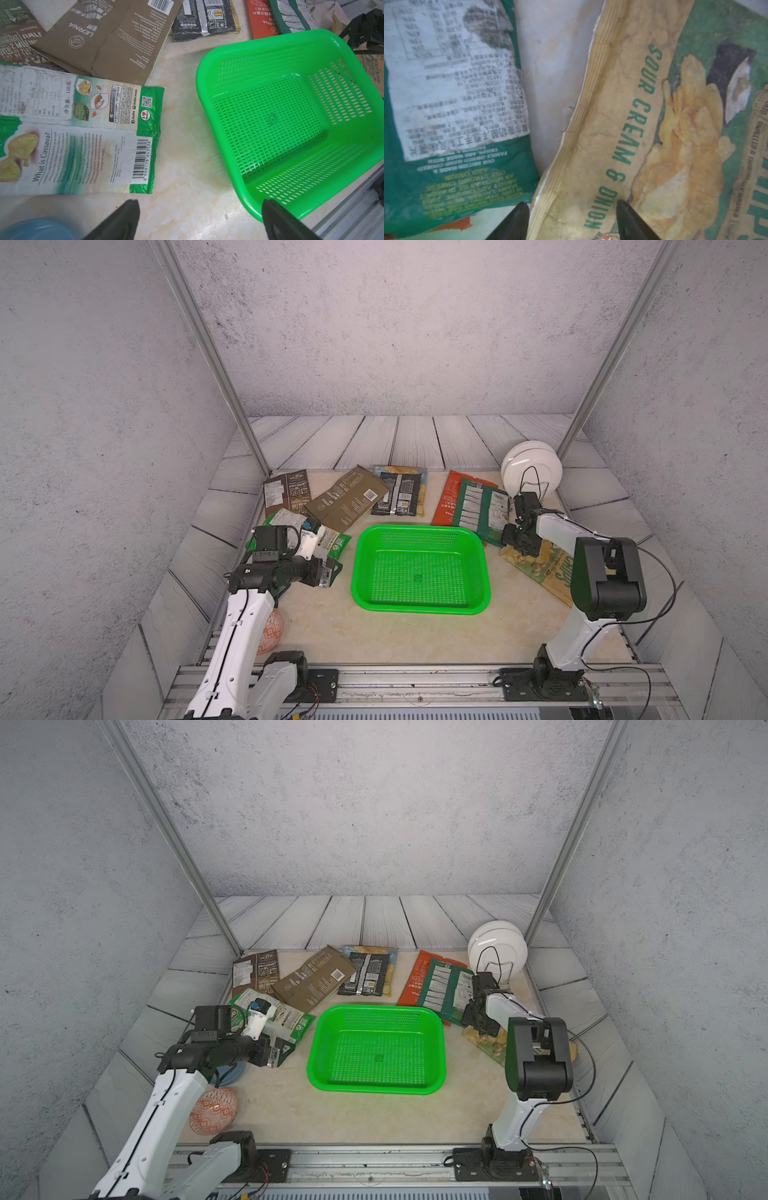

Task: Put the potato chips into the basket
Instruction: Pick up the potato chip from the center of the board.

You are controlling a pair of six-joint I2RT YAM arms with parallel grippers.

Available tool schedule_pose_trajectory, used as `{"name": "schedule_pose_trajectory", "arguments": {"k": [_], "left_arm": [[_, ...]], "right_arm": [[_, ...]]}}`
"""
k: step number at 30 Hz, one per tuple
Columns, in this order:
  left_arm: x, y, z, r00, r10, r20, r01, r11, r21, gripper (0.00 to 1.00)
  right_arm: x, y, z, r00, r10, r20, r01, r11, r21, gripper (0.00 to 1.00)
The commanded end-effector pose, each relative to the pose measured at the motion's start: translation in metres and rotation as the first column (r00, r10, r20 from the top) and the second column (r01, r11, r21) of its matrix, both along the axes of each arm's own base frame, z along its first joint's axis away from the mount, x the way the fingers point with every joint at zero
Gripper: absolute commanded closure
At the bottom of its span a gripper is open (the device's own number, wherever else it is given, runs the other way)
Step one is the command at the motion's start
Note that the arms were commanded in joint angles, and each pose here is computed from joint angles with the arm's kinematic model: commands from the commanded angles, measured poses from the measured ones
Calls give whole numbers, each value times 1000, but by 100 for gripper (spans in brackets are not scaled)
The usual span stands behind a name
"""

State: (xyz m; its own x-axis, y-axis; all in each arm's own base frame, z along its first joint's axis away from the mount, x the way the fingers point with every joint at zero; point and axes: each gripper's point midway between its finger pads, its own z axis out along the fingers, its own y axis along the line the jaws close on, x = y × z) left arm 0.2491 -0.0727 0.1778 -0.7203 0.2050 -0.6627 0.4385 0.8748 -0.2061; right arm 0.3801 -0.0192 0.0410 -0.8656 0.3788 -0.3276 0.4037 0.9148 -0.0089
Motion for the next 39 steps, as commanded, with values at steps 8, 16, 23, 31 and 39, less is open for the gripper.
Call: {"name": "schedule_pose_trajectory", "arguments": {"k": [8, 16, 23, 31, 39], "left_arm": [[-1, 1, 1, 1000, -8, 19, 8, 1000, 6, 2], [-1, 1, 3, 1000, -7, 28, 6, 1000, 7, 2], [-1, 1, 4, 999, -7, 34, 7, 1000, 7, 2], [-1, 2, 4, 999, -4, 33, 4, 1000, 10, 2], [-1, 3, 2, 1000, 0, 30, 0, 1000, 15, 2]], "right_arm": [[-24, -2, -24, 988, 17, -155, -21, 999, -26, 39], [-25, 4, -31, 983, 42, -176, -41, 999, 5, 46], [-21, 15, -28, 989, 56, -139, -48, 997, 66, 37], [-33, 19, -42, 970, 94, -223, -80, 994, 68, 50], [-40, 19, -38, 973, 99, -210, -87, 994, 66, 77]]}}
